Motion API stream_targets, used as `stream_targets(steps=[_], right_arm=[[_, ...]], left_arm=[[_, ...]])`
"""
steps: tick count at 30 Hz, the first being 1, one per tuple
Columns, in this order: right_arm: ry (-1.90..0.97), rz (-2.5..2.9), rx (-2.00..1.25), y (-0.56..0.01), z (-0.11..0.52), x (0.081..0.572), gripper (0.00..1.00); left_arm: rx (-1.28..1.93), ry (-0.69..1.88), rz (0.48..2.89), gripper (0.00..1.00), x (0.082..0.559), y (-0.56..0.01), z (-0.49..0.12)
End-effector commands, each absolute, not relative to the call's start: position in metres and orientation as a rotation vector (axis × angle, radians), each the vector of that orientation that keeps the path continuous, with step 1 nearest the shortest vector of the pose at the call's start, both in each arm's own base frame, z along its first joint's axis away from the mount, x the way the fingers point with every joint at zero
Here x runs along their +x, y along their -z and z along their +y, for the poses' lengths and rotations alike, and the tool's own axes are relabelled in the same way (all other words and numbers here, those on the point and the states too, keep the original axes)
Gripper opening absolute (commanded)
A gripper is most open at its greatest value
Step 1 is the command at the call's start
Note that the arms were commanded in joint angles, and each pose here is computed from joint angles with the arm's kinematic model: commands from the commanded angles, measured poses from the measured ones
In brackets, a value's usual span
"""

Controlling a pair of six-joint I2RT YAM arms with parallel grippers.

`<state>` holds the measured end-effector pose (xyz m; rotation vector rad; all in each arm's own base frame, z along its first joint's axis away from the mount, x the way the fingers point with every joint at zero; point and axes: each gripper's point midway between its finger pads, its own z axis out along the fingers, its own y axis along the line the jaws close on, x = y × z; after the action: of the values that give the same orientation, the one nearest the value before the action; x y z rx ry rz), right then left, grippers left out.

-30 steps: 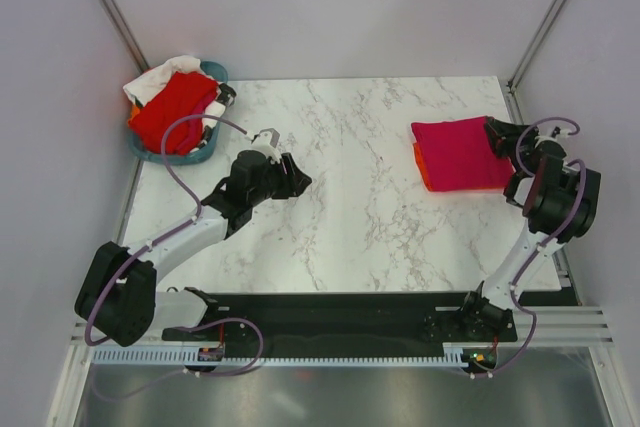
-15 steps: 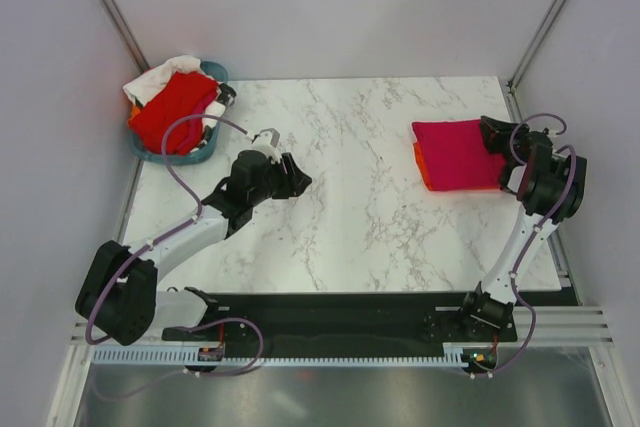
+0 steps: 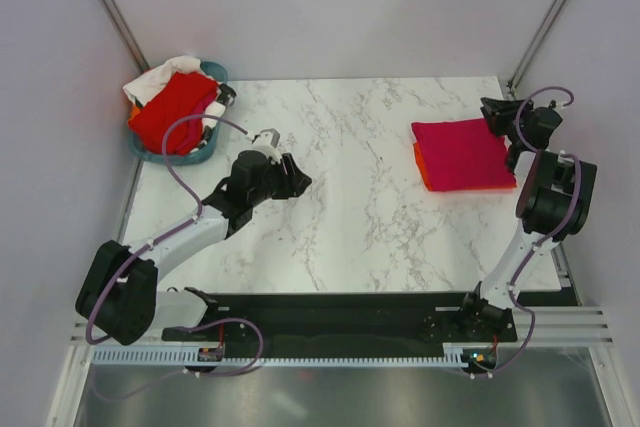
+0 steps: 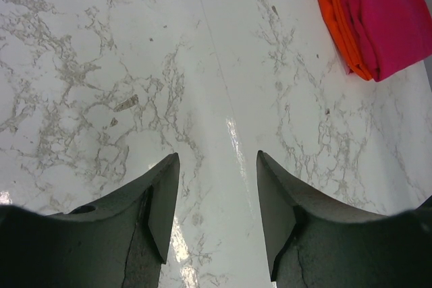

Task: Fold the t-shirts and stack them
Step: Neatly place the folded tshirt to the corner, then reset both grippers

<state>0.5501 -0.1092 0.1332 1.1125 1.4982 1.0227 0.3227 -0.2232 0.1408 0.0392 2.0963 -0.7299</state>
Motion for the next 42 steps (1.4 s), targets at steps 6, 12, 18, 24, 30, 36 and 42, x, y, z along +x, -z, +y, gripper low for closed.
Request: stream_targets(steps=[6,12,18,24,30,36,42], right_arm=[[-0.864,1.743,0.686,-0.202,0.004,0.521,0.43],[-0.676,1.909,0.408,-0.207,0.091,0.477,0.45],[-0.45,1.95,0.271,-0.205,0.119,0.429,0.91],[-0.416,2.036,0.325,-0.161,0.122,0.383,0.98],[-0.166,2.021,0.283,-0.154,0.121,0.337,0.98],[-0.139,1.949,0.343,-0.139,0.113,0.307,0.98],[-0.233,2.05,0.159,-0.108,0.124,0.278,0.98]], left_arm=[[0.061,0.684,2.034,0.61,0.33,-0.152,-0.217],[0.04,0.664,2.01,0.74,0.328,-0.157,-0.209],[0.045,0.648,1.984,0.74,0.326,-0.162,-0.204],[0.055,0.662,1.921,0.74,0.32,-0.173,-0.2],[0.04,0.683,1.939,0.8,0.301,-0.16,-0.193],[0.052,0.654,1.96,1.0,0.274,-0.146,-0.176],[0.033,0.535,1.971,1.0,0.256,-0.133,-0.146]])
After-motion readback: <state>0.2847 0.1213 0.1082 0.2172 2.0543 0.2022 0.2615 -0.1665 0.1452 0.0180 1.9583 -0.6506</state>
